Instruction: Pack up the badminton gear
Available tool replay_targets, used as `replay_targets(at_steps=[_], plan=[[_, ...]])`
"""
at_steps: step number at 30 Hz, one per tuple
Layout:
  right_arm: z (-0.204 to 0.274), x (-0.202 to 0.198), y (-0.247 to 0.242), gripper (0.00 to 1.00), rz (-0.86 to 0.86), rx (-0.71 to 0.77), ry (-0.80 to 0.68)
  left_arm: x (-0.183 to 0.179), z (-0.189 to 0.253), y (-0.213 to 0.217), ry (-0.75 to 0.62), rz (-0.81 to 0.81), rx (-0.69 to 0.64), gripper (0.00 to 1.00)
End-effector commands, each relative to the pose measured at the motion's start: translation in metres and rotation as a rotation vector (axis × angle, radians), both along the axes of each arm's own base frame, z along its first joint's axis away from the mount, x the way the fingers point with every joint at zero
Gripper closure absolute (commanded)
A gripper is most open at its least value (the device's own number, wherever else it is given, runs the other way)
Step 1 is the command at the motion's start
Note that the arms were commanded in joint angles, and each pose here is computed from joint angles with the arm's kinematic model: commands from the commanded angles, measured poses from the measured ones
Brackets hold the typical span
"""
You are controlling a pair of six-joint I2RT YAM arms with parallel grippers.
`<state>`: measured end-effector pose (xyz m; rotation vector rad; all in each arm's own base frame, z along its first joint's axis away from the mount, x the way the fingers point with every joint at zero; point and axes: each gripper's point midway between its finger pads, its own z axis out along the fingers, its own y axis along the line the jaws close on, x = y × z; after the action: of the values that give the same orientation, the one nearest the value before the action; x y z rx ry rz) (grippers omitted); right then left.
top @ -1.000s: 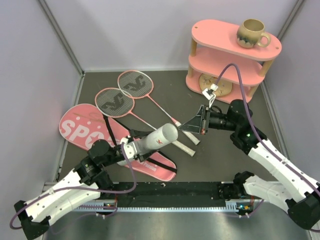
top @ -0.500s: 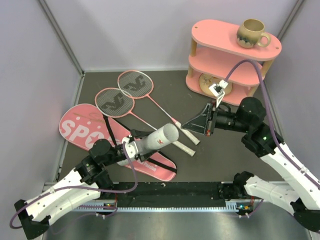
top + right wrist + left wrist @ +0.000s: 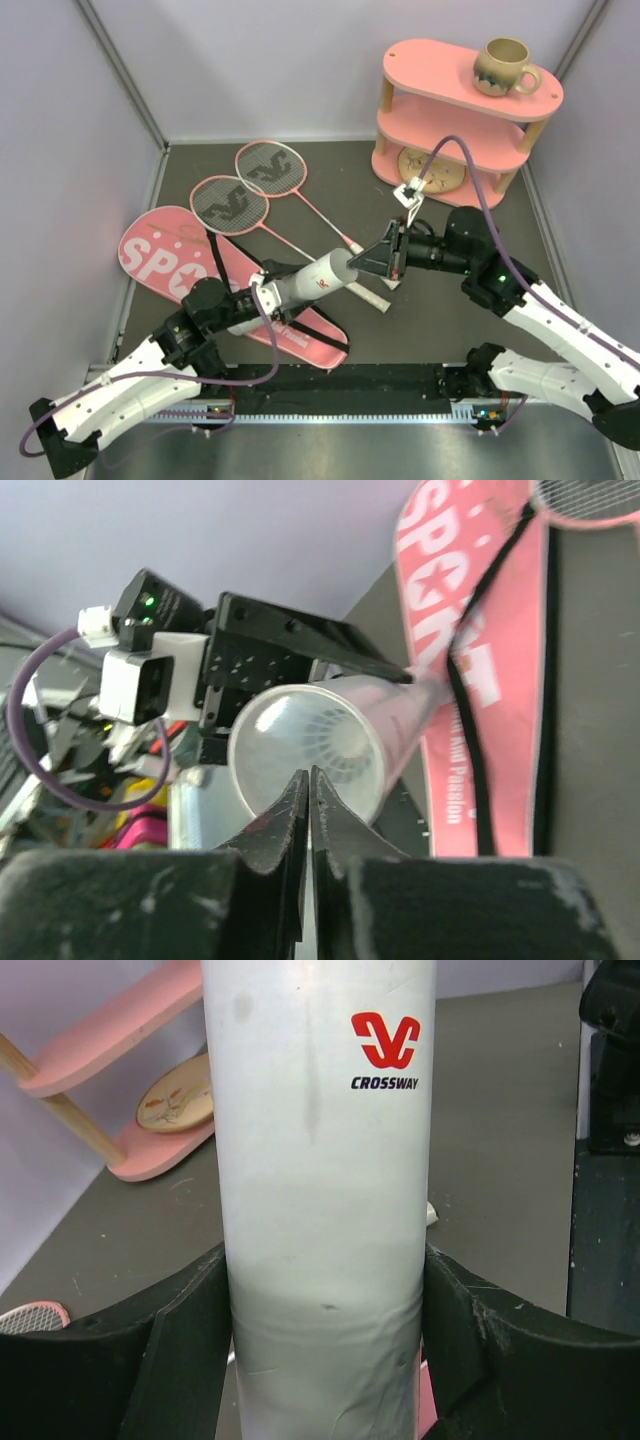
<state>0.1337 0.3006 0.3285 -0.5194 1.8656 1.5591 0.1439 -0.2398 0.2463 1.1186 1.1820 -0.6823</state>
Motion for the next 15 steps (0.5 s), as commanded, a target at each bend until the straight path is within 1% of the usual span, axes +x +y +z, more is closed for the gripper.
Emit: replay_targets(at_steps=[1,2,3,4,5,6,7,8,9,10,12,13,14,15], plan=[[0.038,0.019,-0.042,0.95,-0.217,-0.072,-0.181,0.005,0.063,0.003,-0.087,0.043,-0.186,0.93],[0.036,0.027,-0.052,0.79,-0.275,-0.099,-0.191,0.009,0.066,0.005,-0.057,0.073,-0.211,0.93],[0.039,0.029,-0.065,0.72,-0.318,-0.117,-0.238,0.013,0.072,0.008,-0.05,0.102,-0.229,0.92],[0.035,0.038,-0.074,0.63,-0.382,-0.15,-0.254,0.023,0.082,0.016,-0.038,0.177,-0.265,0.92],[0.026,0.038,-0.081,0.47,-0.398,-0.188,-0.257,0.027,0.088,0.017,-0.003,0.203,-0.294,0.92],[0.021,0.039,-0.084,0.41,-0.398,-0.215,-0.292,0.03,0.089,0.018,0.031,0.226,-0.293,0.92],[0.016,0.035,-0.081,0.29,-0.364,-0.225,-0.295,0.033,0.112,0.021,0.077,0.257,-0.345,0.92],[0.012,0.032,-0.078,0.25,-0.328,-0.23,-0.304,0.034,0.12,0.022,0.118,0.27,-0.361,0.92],[0.006,0.03,-0.073,0.18,-0.29,-0.238,-0.314,0.041,0.127,0.026,0.15,0.316,-0.376,0.92],[0.0,0.024,-0.063,0.07,-0.223,-0.235,-0.304,0.043,0.146,0.029,0.25,0.345,-0.443,0.92],[0.0,0.016,-0.045,0.02,-0.146,-0.199,-0.333,0.043,0.156,0.028,0.338,0.355,-0.487,0.92],[-0.003,0.015,-0.036,0.01,-0.124,-0.192,-0.338,0.043,0.167,0.028,0.37,0.353,-0.533,0.92],[-0.001,0.013,-0.027,0.01,-0.102,-0.172,-0.349,0.044,0.168,0.025,0.452,0.352,-0.592,0.91],[0.006,0.012,-0.016,0.01,-0.083,-0.123,-0.374,0.045,0.17,0.024,0.488,0.352,-0.631,0.91]])
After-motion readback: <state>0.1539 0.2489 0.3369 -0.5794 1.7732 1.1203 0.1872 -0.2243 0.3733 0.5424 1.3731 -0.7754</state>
